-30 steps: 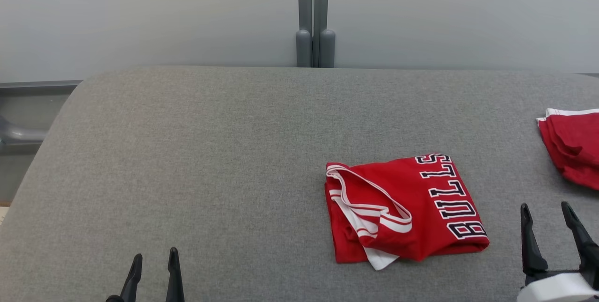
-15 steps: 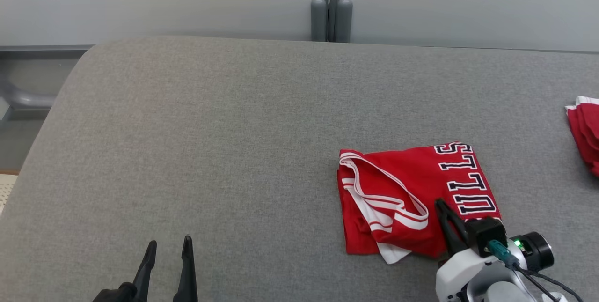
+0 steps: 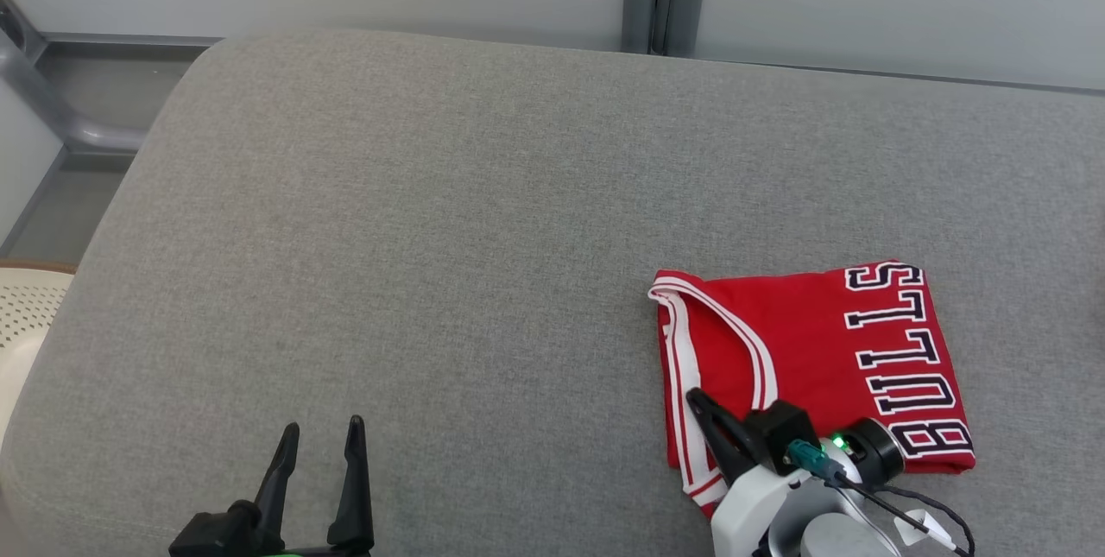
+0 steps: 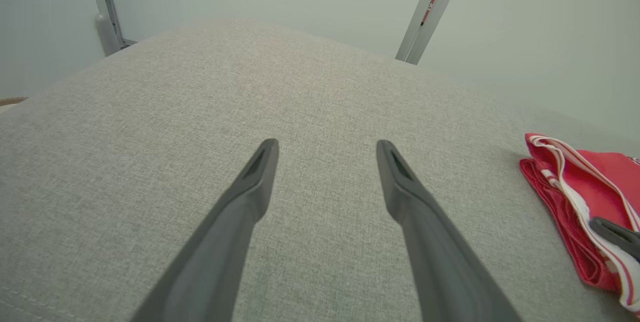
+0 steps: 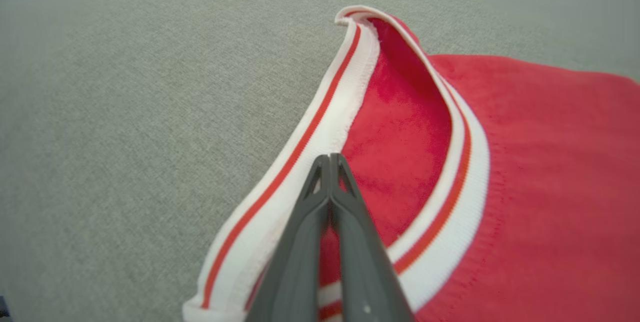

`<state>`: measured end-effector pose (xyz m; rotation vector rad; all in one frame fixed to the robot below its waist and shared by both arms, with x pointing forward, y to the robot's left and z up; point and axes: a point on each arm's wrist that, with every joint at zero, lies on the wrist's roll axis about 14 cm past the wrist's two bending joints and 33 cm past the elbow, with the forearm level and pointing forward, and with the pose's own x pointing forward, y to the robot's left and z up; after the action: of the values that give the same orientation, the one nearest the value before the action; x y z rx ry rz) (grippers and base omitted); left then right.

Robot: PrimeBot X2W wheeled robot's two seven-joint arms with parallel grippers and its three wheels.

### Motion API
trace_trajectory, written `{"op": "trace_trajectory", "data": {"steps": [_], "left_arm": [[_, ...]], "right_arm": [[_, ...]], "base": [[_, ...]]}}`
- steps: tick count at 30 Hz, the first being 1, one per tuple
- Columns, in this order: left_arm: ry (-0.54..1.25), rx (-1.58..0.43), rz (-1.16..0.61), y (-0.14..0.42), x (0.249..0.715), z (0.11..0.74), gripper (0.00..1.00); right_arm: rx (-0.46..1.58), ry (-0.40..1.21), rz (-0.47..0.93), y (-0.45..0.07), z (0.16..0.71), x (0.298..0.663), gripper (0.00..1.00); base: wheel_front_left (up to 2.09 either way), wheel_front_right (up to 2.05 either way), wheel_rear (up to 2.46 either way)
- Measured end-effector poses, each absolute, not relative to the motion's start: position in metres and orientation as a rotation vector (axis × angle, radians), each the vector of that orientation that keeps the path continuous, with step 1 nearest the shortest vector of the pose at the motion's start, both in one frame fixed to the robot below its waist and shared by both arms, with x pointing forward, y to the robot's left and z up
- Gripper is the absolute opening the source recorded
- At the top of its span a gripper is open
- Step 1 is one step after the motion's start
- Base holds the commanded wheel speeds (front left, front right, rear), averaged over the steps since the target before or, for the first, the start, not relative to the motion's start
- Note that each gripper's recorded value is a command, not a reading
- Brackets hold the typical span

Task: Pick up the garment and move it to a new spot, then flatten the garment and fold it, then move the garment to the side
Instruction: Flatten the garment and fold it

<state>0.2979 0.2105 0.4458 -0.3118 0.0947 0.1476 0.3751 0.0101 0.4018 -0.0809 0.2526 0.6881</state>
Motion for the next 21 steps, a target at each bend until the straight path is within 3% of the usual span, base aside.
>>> {"op": "trace_trajectory", "data": {"steps": [9,17,20,21], "left_arm": [[0.089,-0.314,0.153,0.212,0.294,0.446,1.0],[0.059,-0.302,0.145,0.212,0.29,0.454,1.0],[0.05,-0.296,0.128,0.209,0.289,0.457,1.0],[0.044,-0.291,0.117,0.207,0.29,0.459,1.0]], "right_arm": [[-0.017,0.217,0.767,0.04,0.42,0.37,0.0],[0.059,0.016,0.633,0.009,0.484,0.385,0.0],[0.047,-0.046,0.524,-0.026,0.5,0.388,0.13],[0.039,-0.07,0.48,-0.041,0.507,0.389,0.33]], "base": [[0.0,0.0,0.0],[0.0,0.0,0.0],[0.0,0.0,0.0],[0.0,0.0,0.0]]}}
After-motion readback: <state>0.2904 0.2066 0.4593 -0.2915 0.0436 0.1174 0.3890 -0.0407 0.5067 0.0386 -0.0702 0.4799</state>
